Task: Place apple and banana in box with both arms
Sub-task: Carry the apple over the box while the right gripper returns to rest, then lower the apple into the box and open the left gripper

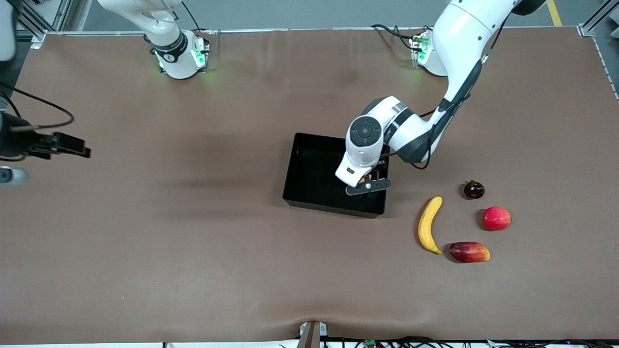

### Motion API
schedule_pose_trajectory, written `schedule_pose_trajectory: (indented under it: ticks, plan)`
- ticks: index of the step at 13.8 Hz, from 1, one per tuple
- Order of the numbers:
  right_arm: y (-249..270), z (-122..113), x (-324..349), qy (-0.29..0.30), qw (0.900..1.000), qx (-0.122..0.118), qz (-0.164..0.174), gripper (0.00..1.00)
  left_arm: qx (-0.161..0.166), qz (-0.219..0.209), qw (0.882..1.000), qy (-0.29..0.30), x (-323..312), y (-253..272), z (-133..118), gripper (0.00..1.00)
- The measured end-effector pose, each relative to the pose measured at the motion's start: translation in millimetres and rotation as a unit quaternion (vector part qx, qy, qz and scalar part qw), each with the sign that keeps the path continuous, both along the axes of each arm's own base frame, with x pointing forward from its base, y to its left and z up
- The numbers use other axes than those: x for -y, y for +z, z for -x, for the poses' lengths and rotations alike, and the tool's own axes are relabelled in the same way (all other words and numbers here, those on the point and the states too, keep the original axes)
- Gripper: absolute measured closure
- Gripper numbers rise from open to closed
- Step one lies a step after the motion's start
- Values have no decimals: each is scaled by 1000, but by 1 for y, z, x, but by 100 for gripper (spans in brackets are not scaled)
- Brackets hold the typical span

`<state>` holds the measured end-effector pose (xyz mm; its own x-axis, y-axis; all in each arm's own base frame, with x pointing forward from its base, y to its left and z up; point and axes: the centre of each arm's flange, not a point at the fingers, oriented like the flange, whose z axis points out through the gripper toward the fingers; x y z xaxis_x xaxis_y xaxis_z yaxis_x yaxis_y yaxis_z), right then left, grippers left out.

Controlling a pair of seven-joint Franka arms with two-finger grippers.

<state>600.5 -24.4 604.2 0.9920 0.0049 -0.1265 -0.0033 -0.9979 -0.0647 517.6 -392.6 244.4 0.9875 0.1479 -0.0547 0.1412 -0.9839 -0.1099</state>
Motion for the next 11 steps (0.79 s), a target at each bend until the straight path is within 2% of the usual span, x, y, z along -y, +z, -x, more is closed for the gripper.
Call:
schedule_pose_trajectory:
  ticks: [3,7,11]
  plan:
    - [27,24,3,2,1000,16,5,0,-11,-5,1000,5,4,-15,6,29]
    - [49,66,7,10,999,25,19,0,-19,-11,1000,12,1,-26,10,29]
    - [47,70,6,13,999,28,19,0,-19,-11,1000,17,-4,-26,6,29]
